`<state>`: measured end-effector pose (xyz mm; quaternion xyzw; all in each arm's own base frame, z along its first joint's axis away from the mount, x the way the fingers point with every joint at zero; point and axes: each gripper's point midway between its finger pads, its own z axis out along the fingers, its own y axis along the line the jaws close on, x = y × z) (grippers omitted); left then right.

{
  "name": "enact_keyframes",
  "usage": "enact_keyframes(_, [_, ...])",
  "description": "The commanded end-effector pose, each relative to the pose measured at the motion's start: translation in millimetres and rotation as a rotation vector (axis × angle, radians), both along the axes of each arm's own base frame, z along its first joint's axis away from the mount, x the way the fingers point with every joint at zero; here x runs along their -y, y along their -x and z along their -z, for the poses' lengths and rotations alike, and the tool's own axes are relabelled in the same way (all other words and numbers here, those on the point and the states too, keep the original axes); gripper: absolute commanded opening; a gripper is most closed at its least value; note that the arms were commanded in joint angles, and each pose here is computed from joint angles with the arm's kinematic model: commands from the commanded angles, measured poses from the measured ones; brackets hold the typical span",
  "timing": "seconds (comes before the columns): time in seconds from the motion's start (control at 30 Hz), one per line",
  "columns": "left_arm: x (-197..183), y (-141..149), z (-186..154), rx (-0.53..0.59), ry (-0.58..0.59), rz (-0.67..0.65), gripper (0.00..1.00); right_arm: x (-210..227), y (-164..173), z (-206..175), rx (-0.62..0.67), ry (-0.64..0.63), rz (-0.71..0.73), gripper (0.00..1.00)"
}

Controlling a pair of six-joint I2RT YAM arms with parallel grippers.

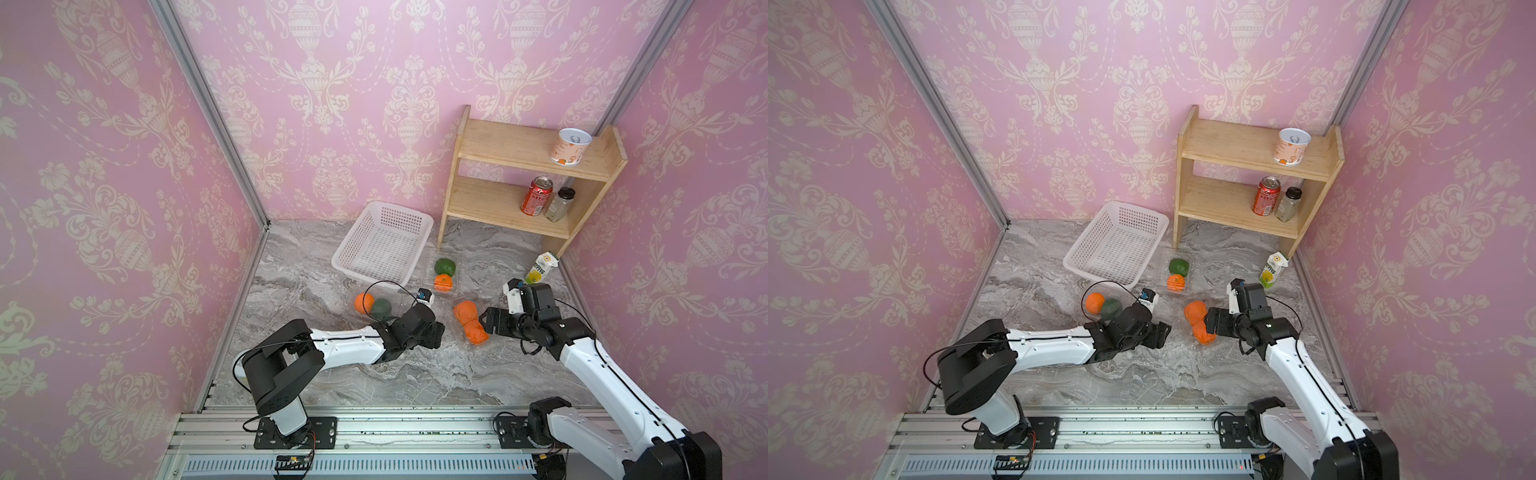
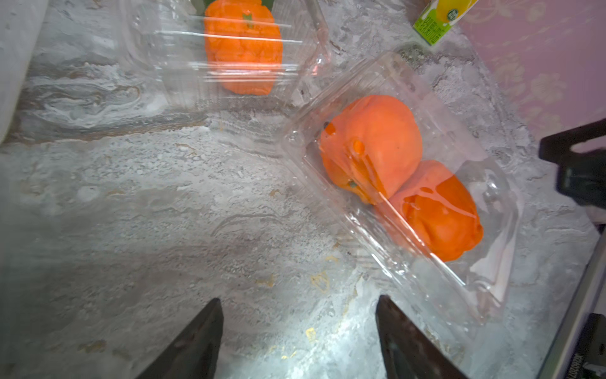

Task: Take oranges out of containers
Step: Adjust the packing box at the center of the board, then open the packing box at the center of the board.

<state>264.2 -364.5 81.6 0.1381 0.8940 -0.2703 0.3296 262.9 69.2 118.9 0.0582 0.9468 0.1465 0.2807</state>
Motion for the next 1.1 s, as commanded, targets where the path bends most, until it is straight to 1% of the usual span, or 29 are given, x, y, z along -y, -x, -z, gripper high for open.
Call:
enact_keyframes(0.0, [17.6,8.0,2.8,-0.056,0.101,0.016,0.74,3.3,-15.7,-5.3,0.048,0.02,-0.004,0.89])
enact_keyframes(0.13, [22.1,6.4,4.5,-0.061,0.106,0.014,0.75,-0.1,-18.9,1.5,0.049,0.005,-0.018,0.89])
enact_keyframes(0.27, [26.4,6.7,7.2,-0.075,0.104,0.018,0.74,4.2,-19.1,9.4,0.04,0.034,-0.011,0.89])
enact_keyframes(0.47, [23.3,5.0,12.9,-0.078,0.062,0.001,0.73,-6.7,-20.5,11.3,0.048,-0.019,-0.046,0.88])
enact_keyframes(0.8, [36.3,3.1,15.9,-0.097,0.073,0.023,0.73,-18.7,-19.0,14.5,0.031,-0.087,-0.071,0.86])
enact_keyframes(1.07, [35.8,2.7,19.5,-0.103,0.06,0.02,0.73,-25.1,-14.6,22.7,0.0,-0.115,-0.072,0.85])
